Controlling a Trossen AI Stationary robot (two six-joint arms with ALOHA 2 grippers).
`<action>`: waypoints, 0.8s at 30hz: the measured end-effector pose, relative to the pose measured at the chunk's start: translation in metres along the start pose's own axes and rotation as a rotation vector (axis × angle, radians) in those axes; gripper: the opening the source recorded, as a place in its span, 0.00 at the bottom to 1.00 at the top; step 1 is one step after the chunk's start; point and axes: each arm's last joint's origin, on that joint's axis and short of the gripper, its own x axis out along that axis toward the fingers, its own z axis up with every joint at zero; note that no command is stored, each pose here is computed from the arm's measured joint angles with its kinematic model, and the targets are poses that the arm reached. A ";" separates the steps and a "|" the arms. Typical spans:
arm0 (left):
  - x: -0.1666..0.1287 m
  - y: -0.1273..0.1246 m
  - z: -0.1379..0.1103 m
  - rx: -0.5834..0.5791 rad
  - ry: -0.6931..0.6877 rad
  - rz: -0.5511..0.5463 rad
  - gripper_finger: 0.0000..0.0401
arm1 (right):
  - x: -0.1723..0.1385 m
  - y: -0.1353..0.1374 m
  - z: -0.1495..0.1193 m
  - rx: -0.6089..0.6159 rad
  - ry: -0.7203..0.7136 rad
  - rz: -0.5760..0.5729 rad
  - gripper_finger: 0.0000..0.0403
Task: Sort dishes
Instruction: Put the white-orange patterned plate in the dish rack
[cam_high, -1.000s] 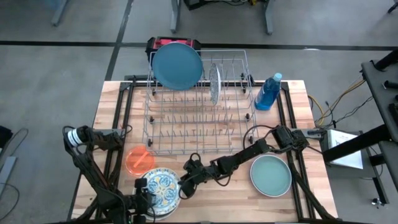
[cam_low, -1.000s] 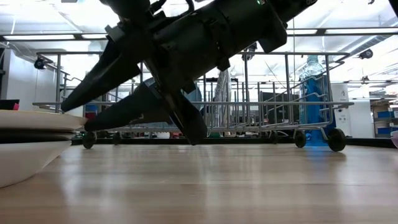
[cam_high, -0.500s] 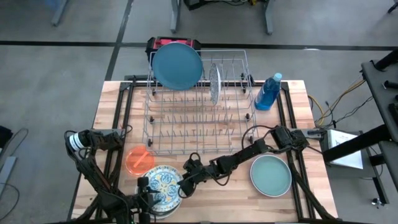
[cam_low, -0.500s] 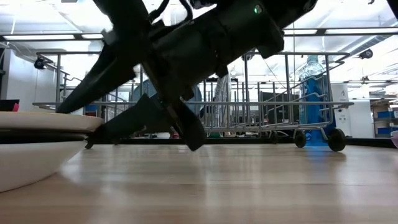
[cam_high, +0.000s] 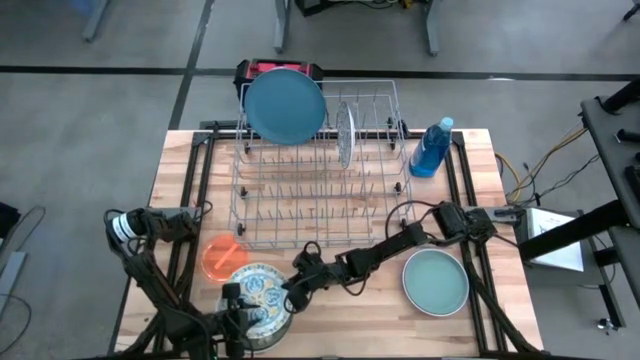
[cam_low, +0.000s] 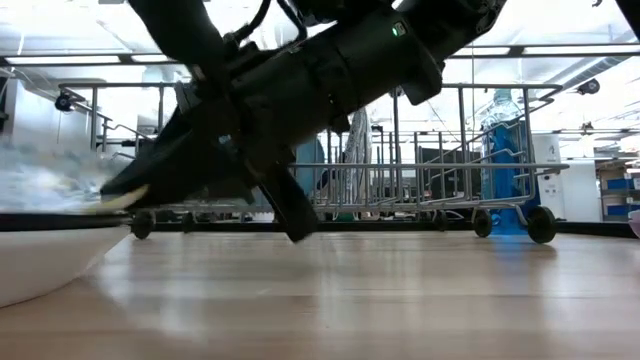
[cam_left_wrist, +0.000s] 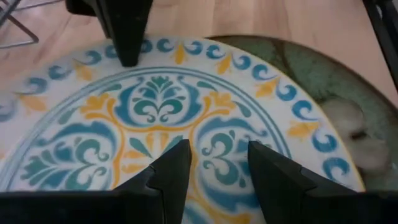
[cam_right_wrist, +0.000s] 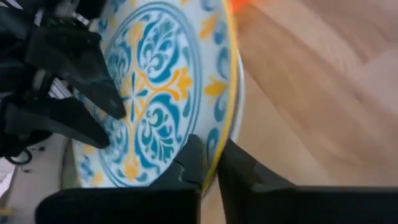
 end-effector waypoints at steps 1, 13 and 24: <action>-0.002 0.000 0.002 0.006 0.002 0.003 0.38 | -0.001 0.001 0.001 -0.008 -0.004 0.001 0.02; -0.033 0.001 0.037 0.047 0.019 0.049 0.38 | -0.007 0.006 0.004 -0.039 -0.016 -0.007 0.01; -0.081 0.020 0.066 -0.156 -0.069 0.244 0.39 | -0.008 0.010 0.008 -0.081 -0.081 0.003 0.00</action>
